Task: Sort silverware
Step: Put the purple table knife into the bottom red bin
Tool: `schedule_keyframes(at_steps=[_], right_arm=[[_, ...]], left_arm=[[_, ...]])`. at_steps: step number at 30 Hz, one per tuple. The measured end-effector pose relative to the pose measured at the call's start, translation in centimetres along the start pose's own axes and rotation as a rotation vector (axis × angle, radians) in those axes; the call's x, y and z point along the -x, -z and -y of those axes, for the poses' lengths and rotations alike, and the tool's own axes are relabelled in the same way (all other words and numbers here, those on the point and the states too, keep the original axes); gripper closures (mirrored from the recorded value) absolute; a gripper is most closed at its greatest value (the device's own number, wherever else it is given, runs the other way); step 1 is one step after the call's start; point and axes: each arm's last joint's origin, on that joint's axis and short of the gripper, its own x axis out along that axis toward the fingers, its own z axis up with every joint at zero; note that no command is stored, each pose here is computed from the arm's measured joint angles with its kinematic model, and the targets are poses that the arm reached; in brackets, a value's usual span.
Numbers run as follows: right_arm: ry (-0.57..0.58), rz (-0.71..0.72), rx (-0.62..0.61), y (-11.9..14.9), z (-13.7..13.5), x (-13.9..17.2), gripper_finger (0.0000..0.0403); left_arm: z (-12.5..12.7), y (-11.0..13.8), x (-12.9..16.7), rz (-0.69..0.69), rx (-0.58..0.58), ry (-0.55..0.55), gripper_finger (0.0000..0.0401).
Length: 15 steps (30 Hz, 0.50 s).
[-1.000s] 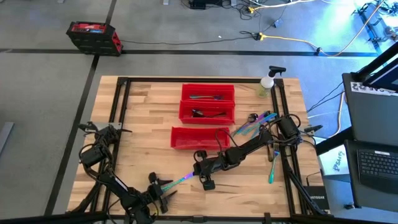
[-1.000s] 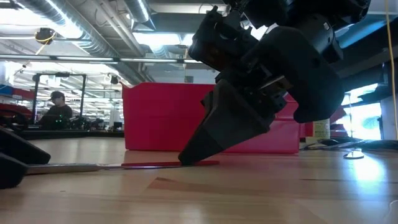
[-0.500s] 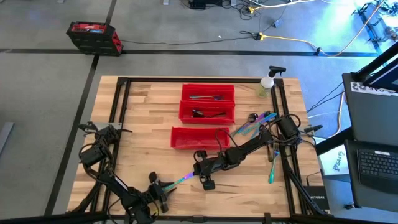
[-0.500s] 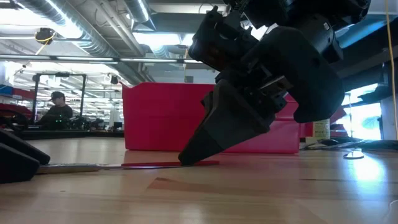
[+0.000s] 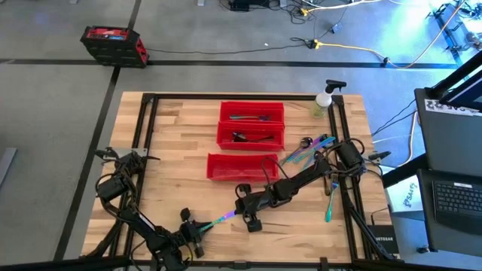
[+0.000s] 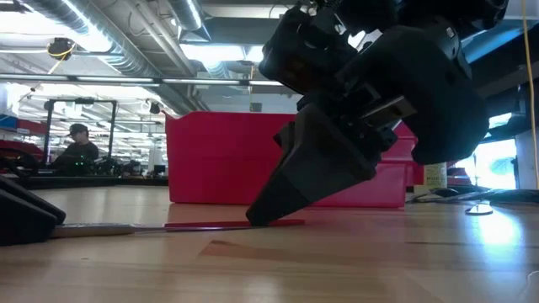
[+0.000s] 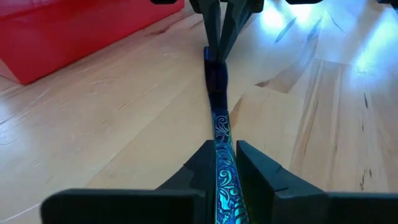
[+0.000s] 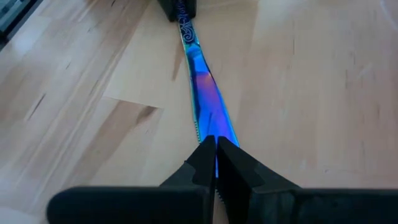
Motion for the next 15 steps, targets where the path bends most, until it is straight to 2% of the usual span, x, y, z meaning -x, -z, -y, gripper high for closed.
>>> schedule_keyframes(at_steps=[9,15], right_arm=[[-0.032,0.036,0.054,-1.0,0.1,1.1,0.0397],[-0.018,0.056,0.052,-1.5,0.8,1.4,0.0354]], left_arm=[[0.0,0.0,0.0,-0.001,0.002,0.0,0.0366],[0.1,-0.1,0.0,0.001,0.006,0.001,0.0369]])
